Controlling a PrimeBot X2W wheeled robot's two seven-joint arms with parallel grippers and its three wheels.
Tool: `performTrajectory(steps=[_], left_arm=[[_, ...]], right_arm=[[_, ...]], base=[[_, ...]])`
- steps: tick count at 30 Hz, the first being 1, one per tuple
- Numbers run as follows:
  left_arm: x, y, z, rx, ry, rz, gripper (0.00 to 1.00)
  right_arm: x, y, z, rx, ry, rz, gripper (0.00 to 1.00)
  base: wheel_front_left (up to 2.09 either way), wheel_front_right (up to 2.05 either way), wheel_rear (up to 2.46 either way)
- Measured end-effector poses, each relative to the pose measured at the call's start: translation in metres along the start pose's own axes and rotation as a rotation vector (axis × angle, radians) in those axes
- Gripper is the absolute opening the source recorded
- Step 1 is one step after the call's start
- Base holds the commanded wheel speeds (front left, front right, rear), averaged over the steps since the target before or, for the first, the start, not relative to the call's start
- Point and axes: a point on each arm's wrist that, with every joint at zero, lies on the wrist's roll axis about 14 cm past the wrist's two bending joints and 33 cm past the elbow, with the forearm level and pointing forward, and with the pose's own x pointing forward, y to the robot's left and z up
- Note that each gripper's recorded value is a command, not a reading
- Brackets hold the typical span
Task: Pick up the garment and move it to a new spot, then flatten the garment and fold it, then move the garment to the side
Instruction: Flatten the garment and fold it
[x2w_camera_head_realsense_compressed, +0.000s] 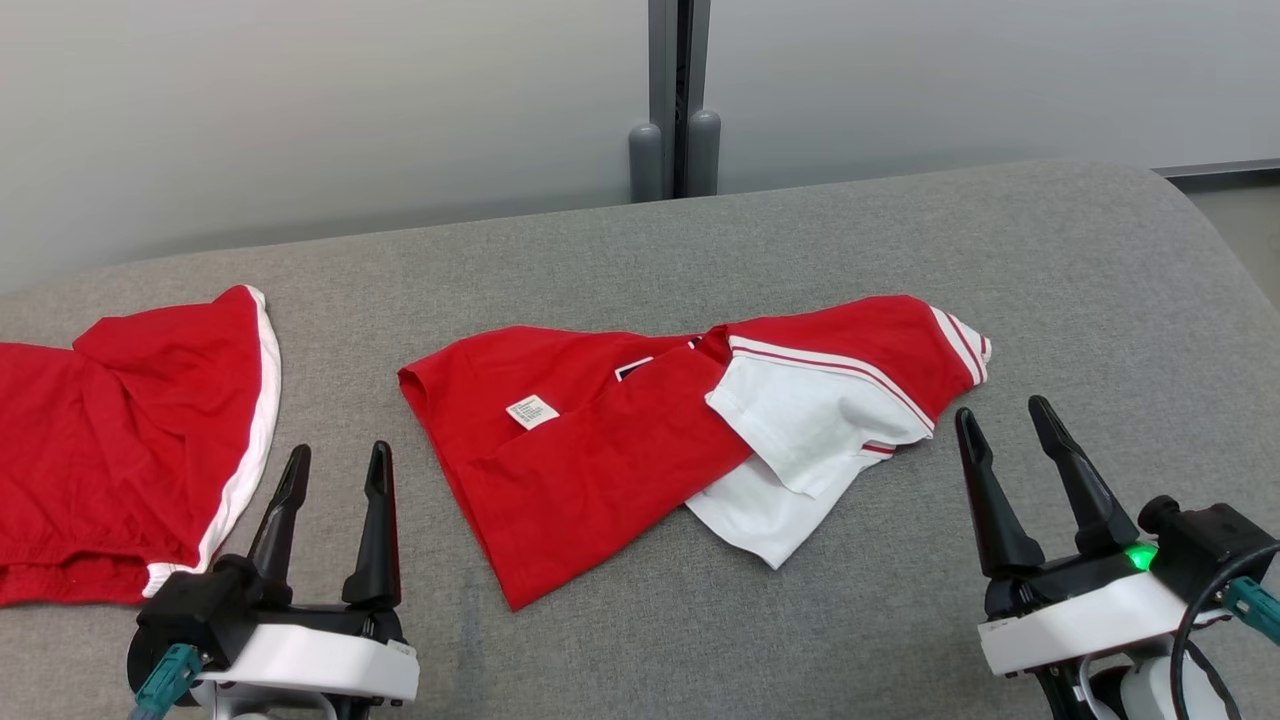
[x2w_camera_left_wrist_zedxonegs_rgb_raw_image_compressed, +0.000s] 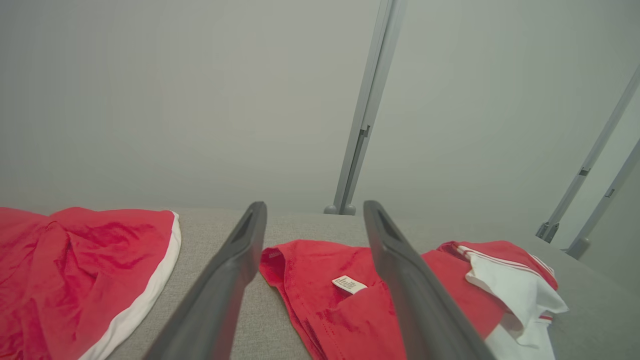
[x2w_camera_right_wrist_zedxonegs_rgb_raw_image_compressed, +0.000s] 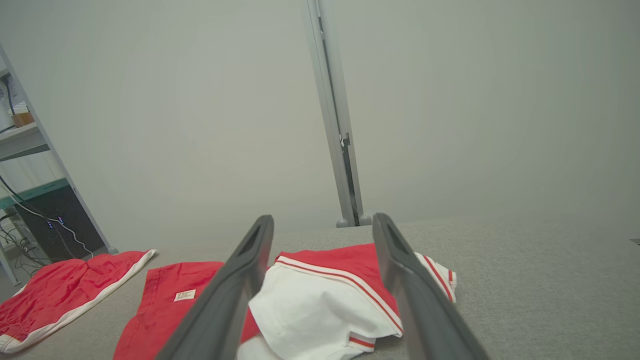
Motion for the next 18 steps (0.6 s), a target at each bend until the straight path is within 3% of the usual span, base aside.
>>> performTrajectory(steps=[18], left_arm=[[-0.001, -0.010, -0.044, -0.041, 0.151, -0.031, 1.00]], right_arm=[[-0.004, -0.003, -0.033, -0.018, 0.111, 0.008, 1.00]], base=[[0.00, 0.00, 0.00]])
